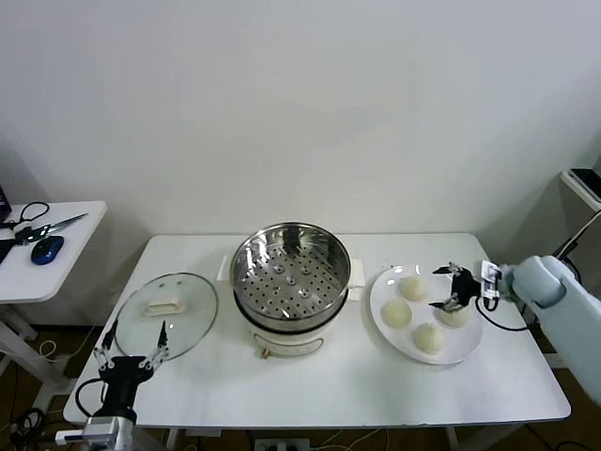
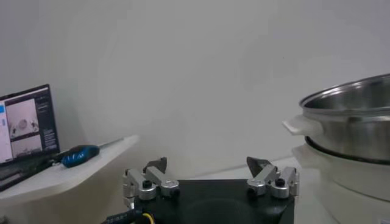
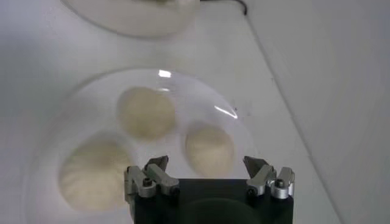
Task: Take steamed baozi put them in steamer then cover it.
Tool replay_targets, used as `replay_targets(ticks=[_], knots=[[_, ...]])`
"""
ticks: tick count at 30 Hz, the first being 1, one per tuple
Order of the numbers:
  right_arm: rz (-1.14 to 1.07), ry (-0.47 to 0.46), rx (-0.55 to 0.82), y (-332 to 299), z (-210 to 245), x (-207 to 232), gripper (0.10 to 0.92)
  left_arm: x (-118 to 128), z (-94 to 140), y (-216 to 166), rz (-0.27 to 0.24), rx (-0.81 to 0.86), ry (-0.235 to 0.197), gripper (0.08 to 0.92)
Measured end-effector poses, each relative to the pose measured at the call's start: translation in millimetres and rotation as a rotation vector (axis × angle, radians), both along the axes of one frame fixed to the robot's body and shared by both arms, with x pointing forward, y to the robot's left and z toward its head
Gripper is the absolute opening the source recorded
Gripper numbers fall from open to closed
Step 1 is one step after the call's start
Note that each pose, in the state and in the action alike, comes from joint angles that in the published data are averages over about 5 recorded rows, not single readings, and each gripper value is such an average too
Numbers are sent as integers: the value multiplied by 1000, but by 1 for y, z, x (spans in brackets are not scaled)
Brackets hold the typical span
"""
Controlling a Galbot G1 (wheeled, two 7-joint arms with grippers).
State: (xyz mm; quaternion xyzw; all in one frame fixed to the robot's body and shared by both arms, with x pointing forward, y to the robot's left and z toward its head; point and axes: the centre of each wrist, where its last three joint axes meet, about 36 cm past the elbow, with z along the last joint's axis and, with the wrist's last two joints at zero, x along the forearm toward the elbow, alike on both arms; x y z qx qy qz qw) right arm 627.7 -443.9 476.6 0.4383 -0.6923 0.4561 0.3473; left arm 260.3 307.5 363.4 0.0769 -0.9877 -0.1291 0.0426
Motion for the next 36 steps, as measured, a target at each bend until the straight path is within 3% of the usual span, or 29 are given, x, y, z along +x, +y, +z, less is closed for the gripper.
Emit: replay_targets(ticks=[15, 36], knots=[[59, 127, -161, 43, -8, 63, 823, 1, 3, 2, 23, -68, 12, 823], [98, 207, -228, 78, -32, 93, 817, 0, -2, 9, 47, -118, 38, 823]])
